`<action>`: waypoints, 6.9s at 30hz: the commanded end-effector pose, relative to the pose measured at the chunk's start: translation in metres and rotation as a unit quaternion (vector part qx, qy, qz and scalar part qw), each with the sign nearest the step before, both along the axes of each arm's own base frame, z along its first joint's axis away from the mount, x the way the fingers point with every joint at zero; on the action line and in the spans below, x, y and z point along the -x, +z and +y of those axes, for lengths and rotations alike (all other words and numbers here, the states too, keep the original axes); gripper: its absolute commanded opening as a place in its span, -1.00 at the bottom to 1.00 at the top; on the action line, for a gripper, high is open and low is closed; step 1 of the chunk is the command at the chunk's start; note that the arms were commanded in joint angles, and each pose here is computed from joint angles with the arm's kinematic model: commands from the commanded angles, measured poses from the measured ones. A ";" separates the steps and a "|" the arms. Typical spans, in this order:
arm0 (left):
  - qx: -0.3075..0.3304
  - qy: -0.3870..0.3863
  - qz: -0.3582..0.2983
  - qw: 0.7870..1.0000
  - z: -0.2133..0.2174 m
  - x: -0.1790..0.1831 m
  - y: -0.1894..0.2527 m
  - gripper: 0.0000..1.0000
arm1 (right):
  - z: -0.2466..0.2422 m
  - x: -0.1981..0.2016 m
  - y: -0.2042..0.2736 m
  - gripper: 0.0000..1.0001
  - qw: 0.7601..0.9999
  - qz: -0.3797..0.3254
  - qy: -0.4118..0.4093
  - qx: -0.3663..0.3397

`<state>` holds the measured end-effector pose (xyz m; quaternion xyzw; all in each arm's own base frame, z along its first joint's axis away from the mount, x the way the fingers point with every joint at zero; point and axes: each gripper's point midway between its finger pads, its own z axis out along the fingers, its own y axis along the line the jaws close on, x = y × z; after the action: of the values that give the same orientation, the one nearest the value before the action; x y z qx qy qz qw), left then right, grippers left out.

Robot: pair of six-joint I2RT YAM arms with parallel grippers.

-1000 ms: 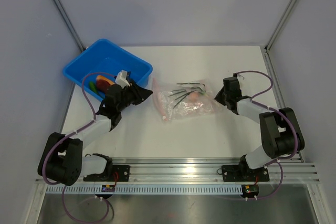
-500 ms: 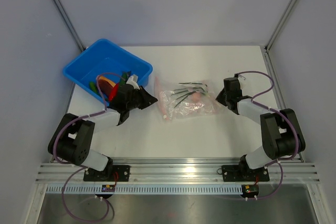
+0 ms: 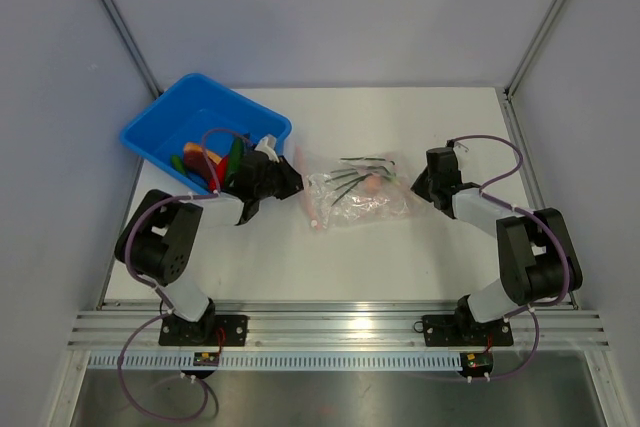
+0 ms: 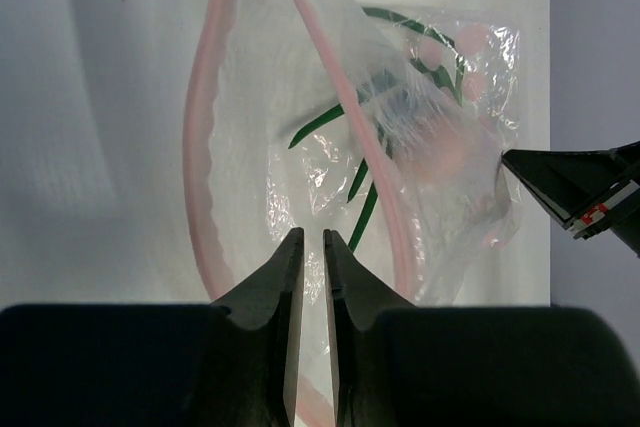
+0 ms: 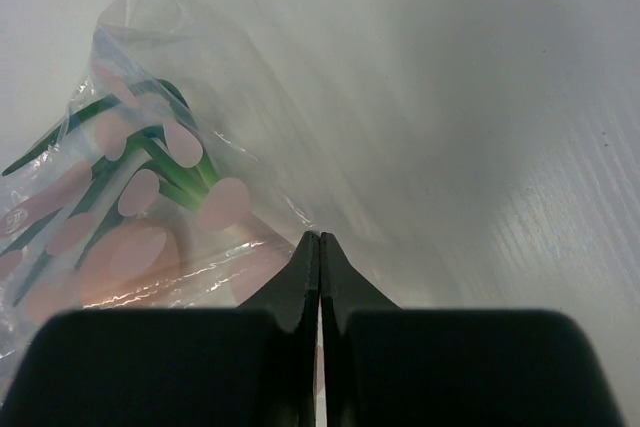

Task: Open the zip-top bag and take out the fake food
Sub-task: Adjust the zipper food storage bag at the center of the board, then pick up the food from the zipper food storage bag.

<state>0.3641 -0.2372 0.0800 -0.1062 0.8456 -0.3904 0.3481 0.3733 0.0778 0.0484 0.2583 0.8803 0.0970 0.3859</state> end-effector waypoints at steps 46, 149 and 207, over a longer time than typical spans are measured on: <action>0.086 -0.117 -0.017 0.989 -0.082 0.021 -0.017 0.12 | -0.007 0.015 0.092 -0.46 0.996 -0.094 0.012 0.000; 0.069 -0.126 -0.031 0.989 -0.091 0.020 -0.010 0.26 | 0.175 0.004 -0.016 -0.03 0.962 0.072 0.261 -0.028; -0.066 -0.196 0.080 0.975 -0.093 0.058 -0.042 0.40 | 0.123 -0.018 -0.043 -0.91 0.976 0.104 0.183 -0.057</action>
<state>0.3197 -0.3363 0.0396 0.0384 0.8856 -0.4019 0.2297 0.3815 0.2107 0.0143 0.1165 0.9378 0.2126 0.2486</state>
